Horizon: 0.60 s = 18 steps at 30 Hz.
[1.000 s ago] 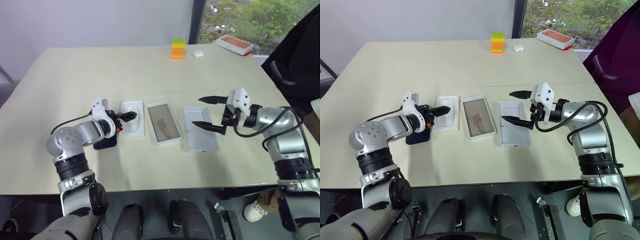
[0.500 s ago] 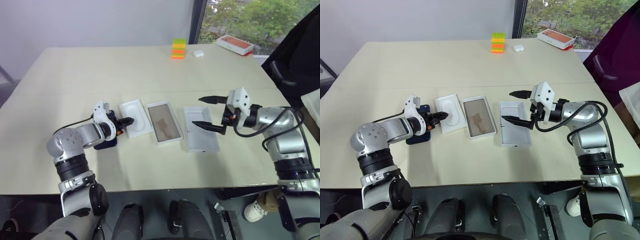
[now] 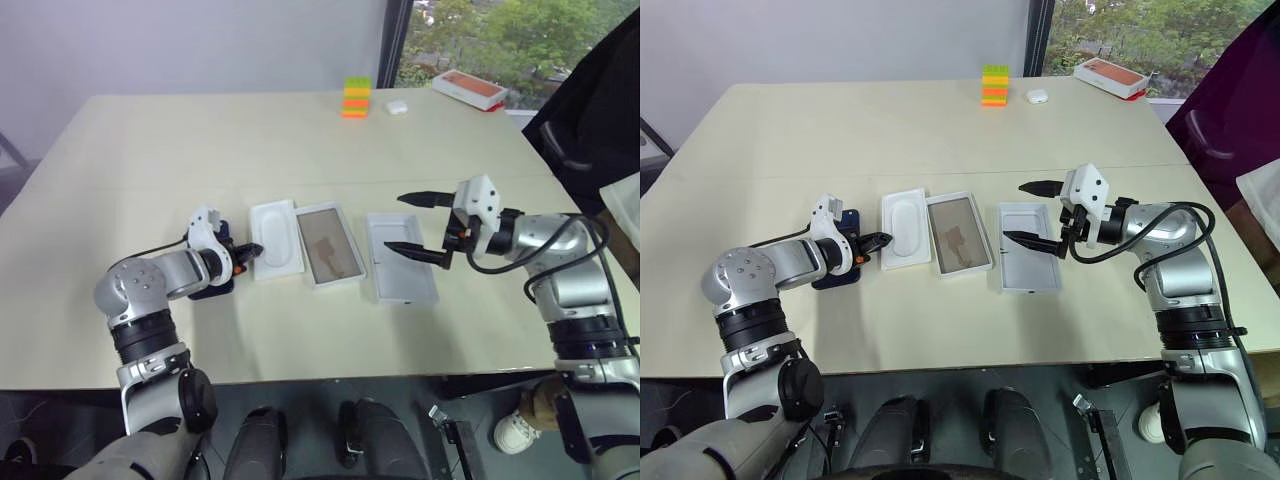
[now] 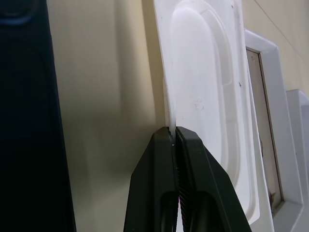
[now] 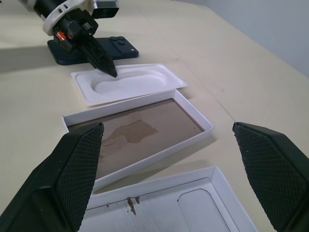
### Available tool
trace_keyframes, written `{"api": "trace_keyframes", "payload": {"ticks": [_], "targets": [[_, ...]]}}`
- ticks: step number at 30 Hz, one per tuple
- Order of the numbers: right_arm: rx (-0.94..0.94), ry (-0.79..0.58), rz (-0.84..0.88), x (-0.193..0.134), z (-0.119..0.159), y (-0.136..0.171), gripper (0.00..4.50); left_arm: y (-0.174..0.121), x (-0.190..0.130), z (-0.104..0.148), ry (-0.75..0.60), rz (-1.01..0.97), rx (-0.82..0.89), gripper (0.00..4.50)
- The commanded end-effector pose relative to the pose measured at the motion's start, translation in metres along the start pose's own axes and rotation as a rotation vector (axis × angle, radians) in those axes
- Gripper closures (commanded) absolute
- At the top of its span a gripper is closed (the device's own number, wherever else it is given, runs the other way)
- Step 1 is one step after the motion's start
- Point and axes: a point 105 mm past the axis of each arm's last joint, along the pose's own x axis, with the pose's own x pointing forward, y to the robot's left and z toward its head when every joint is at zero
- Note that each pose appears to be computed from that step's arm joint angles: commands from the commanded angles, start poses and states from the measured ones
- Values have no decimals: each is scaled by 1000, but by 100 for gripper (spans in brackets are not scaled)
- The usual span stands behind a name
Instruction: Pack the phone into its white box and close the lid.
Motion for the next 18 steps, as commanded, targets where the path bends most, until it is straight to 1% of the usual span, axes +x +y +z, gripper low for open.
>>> {"api": "trace_keyframes", "payload": {"ticks": [1, 5, 8, 12, 16, 18], "targets": [[-15, -50, 47, 5, 15, 13, 0, -2, -13, 16, -50, -33, 15, 447], [12, -37, 96, 20, 15, 31, 0, -3, -23, 31, -96, -53, 26, 447], [22, -13, 141, 28, 12, 42, 0, -3, -24, 33, -105, -57, 31, 447], [-39, 9, 181, 45, 8, 55, 0, -11, -27, 36, -107, -80, 26, 447], [-118, 116, 270, 66, -16, 72, 0, -5, -33, 43, -121, -62, 25, 447], [-84, 122, 290, 73, -18, 74, 0, -4, -34, 43, -121, -61, 23, 447]]}}
